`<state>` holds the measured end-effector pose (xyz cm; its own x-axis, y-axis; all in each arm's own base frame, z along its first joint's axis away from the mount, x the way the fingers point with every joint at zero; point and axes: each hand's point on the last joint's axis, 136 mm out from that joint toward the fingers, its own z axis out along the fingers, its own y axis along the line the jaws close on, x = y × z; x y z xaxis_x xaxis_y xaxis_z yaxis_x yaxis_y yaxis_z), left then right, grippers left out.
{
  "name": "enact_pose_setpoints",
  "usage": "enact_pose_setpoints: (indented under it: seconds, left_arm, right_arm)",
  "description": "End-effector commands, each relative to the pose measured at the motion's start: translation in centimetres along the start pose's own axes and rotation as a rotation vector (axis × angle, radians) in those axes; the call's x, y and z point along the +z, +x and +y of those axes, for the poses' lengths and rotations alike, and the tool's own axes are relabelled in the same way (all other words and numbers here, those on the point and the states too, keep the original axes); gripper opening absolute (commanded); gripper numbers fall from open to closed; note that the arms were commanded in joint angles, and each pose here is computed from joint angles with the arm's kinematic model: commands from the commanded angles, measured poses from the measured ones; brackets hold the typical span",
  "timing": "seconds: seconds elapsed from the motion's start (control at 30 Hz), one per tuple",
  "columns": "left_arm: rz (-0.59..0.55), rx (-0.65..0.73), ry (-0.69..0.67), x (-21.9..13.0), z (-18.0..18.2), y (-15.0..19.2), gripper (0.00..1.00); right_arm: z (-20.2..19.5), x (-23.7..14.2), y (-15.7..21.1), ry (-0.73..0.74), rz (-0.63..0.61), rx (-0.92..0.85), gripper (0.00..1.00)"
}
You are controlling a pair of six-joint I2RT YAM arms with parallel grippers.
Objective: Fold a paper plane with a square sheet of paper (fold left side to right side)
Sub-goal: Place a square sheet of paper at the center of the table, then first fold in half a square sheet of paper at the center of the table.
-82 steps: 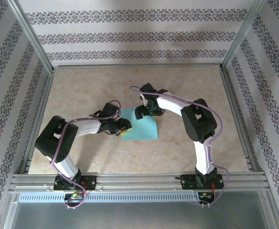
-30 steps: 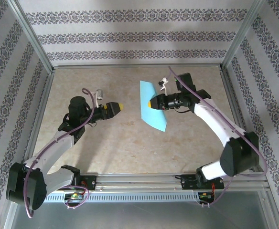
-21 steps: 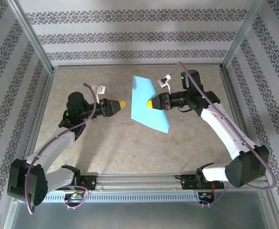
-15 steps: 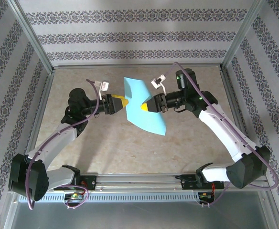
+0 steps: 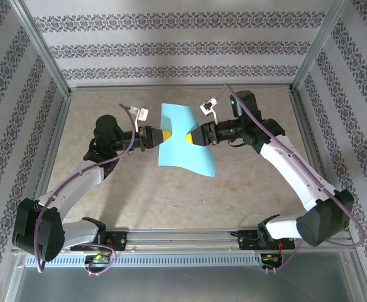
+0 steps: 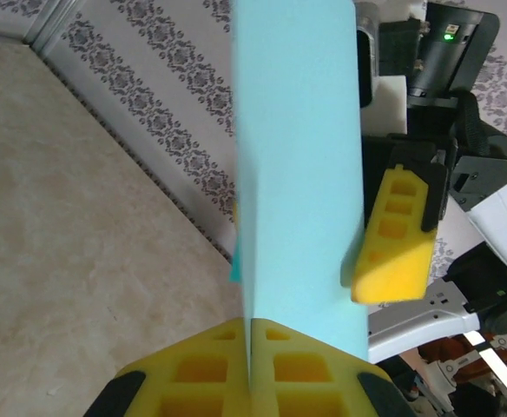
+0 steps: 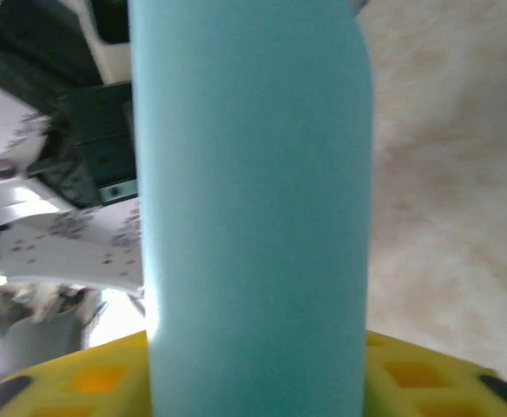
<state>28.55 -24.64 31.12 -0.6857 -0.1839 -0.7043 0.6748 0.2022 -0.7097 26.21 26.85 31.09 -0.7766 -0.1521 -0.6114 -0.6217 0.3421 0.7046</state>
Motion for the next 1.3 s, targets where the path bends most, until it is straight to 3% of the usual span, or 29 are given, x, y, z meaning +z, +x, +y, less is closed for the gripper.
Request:
enact_pose_setpoints:
  seconds: [0.0,0.13,0.23,0.43,0.5,0.83,1.03,1.27]
  left_arm:
    - [0.008,-0.033,-0.087,-0.1,1.8,0.9,0.00]
    - [0.058,-0.183,-0.221,0.1,6.8,3.9,0.00]
    - [0.104,-0.298,-0.314,0.0,10.9,7.1,0.00]
    - [0.189,-0.442,-0.510,-1.2,17.3,13.0,0.00]
    - [0.220,-0.471,-0.581,-1.8,18.7,14.4,0.00]
    - [0.323,-0.498,-0.741,-3.7,20.7,16.7,0.00]
    - [0.300,-0.509,-0.731,-3.6,20.4,16.6,0.00]
    - [0.289,-0.523,-0.708,-3.2,20.3,16.5,0.03]
  right_arm:
    - [-3.8,-1.4,-0.1,0.199,-0.054,0.019,0.56]
    - [-9.3,-3.0,1.2,0.444,-0.070,0.100,0.65]
    - [-12.3,-3.2,2.8,0.542,-0.051,0.160,0.66]
    - [-16.0,-2.0,5.9,0.584,-0.060,0.269,0.66]
    - [-17.0,-1.1,7.0,0.569,-0.062,0.325,0.61]
    - [-20.2,5.6,10.8,0.470,0.030,0.501,0.11]
    - [-22.2,7.7,13.0,0.505,0.111,0.536,0.02]
    - [-23.5,8.5,15.5,0.542,0.183,0.556,0.01]
